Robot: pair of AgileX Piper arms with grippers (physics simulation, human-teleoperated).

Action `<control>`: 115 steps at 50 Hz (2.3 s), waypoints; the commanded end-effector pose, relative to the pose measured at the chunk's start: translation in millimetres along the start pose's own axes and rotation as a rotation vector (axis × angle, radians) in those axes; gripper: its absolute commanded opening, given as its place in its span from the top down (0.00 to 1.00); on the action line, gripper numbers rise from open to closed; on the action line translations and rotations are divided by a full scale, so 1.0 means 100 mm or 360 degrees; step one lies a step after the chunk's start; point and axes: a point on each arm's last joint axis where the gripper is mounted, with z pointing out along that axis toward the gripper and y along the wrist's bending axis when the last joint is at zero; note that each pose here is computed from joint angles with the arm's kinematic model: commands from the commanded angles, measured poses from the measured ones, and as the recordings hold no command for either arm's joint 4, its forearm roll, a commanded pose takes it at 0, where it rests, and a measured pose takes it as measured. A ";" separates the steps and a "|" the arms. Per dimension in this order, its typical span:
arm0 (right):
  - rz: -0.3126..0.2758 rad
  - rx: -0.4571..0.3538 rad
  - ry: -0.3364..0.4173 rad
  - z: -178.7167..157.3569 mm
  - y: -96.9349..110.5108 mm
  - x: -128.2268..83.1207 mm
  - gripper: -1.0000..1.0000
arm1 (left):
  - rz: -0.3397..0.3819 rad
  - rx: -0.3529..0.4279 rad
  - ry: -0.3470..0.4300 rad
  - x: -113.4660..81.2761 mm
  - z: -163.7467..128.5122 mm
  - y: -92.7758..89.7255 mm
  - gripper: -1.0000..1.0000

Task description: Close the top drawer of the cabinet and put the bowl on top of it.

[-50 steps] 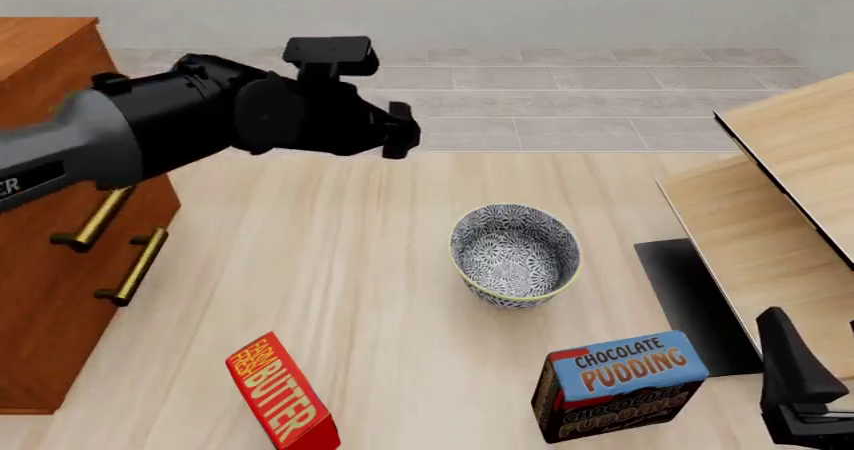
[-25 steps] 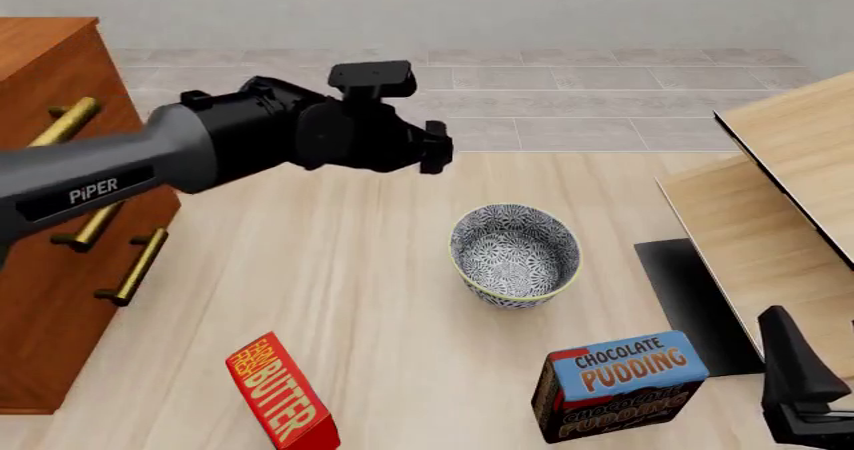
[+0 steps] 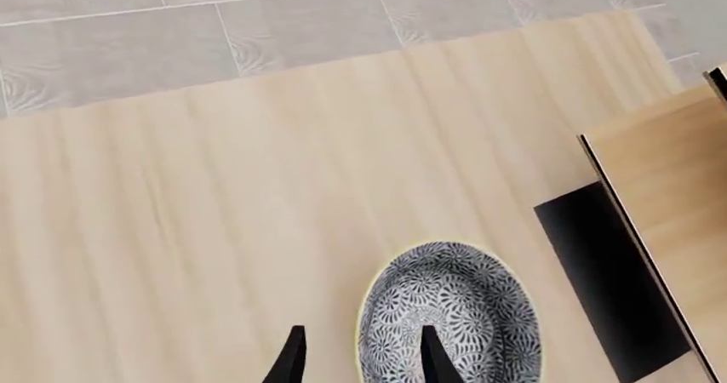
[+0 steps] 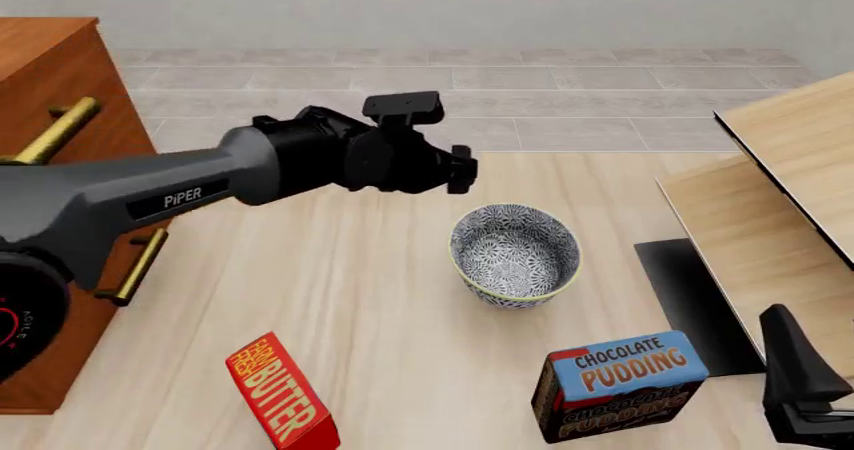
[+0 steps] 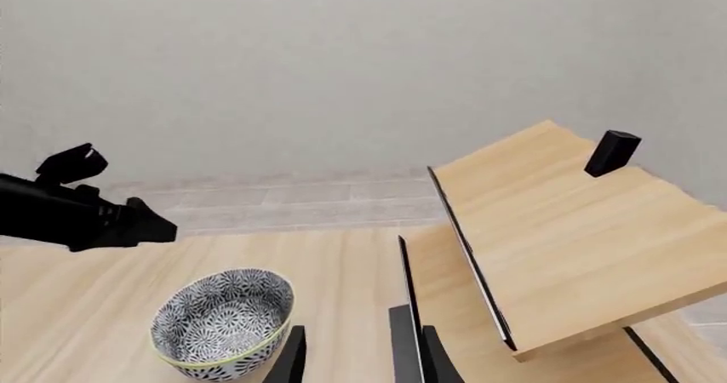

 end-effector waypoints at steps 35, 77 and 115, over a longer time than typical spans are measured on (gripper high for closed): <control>0.0007 -0.0014 -0.0026 0.00 0.01 -0.03 0.00 | -0.0101 -0.0009 0.0148 0.52 0.76 -0.02 0.00; 0.0014 -0.0020 -0.0033 0.00 0.01 -0.04 0.00 | -0.0168 -0.0004 0.0207 0.87 0.97 -0.04 1.00; -0.0008 -0.0040 -0.0023 0.00 0.01 -0.03 0.00 | -0.0253 0.0045 0.0112 0.49 0.34 -0.18 1.00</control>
